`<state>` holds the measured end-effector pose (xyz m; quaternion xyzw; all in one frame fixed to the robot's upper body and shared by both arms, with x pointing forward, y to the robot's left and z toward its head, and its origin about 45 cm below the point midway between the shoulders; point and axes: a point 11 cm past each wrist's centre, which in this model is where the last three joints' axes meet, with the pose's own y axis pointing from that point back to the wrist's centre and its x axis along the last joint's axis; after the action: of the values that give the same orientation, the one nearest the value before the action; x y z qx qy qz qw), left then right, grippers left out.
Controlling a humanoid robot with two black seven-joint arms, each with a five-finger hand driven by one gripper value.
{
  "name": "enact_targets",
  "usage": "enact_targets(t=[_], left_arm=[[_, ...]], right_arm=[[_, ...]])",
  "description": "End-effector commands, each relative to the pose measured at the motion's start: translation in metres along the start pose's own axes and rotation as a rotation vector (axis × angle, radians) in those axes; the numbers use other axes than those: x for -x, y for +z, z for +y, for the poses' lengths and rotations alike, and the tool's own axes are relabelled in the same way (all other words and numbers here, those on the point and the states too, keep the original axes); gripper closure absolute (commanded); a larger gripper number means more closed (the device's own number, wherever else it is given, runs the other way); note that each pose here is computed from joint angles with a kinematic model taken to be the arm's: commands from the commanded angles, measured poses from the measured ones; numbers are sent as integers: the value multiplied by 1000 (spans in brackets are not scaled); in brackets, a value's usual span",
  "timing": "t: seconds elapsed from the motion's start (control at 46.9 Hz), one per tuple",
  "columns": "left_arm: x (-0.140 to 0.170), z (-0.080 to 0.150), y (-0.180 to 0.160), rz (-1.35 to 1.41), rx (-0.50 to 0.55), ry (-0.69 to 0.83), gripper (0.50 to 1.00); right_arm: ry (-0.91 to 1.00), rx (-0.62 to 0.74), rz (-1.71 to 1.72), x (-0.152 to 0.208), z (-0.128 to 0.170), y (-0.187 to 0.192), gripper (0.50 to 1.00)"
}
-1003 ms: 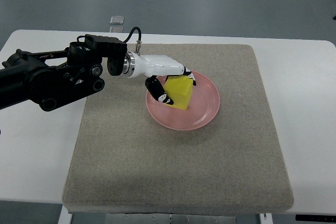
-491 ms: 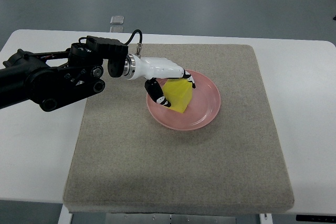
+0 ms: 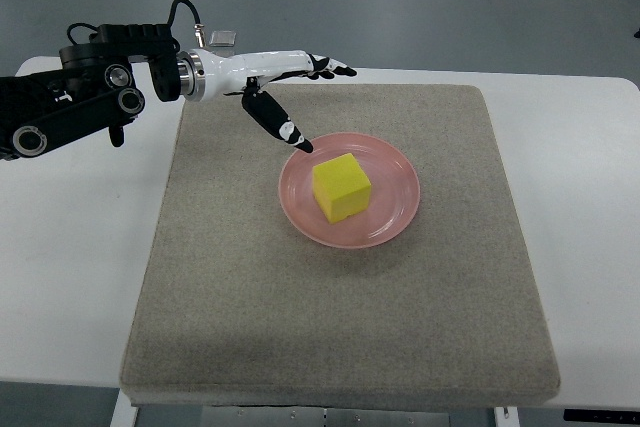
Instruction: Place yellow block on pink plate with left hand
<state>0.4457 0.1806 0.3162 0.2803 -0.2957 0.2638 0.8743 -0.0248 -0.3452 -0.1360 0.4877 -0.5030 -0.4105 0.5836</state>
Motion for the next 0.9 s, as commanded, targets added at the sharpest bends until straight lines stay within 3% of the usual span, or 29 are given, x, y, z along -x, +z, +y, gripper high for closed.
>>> enact_targets(t=[0.0, 0.171, 0.47, 0.747, 0.875], left_arm=[[-12, 9, -11, 70, -17, 43, 506], [-39, 25, -51, 282, -69, 182, 506], [-27, 39, -88, 654, -29, 293, 506], [-39, 68, -116, 1023, 107, 444, 506], [-49, 87, -130, 1137, 216, 434, 506]], right_arm=[[0, 0, 0, 0, 0, 0, 576], [0, 0, 0, 0, 0, 0, 576], [0, 0, 0, 0, 0, 0, 576], [0, 0, 2, 0, 0, 0, 576], [0, 0, -1, 0, 0, 0, 576]])
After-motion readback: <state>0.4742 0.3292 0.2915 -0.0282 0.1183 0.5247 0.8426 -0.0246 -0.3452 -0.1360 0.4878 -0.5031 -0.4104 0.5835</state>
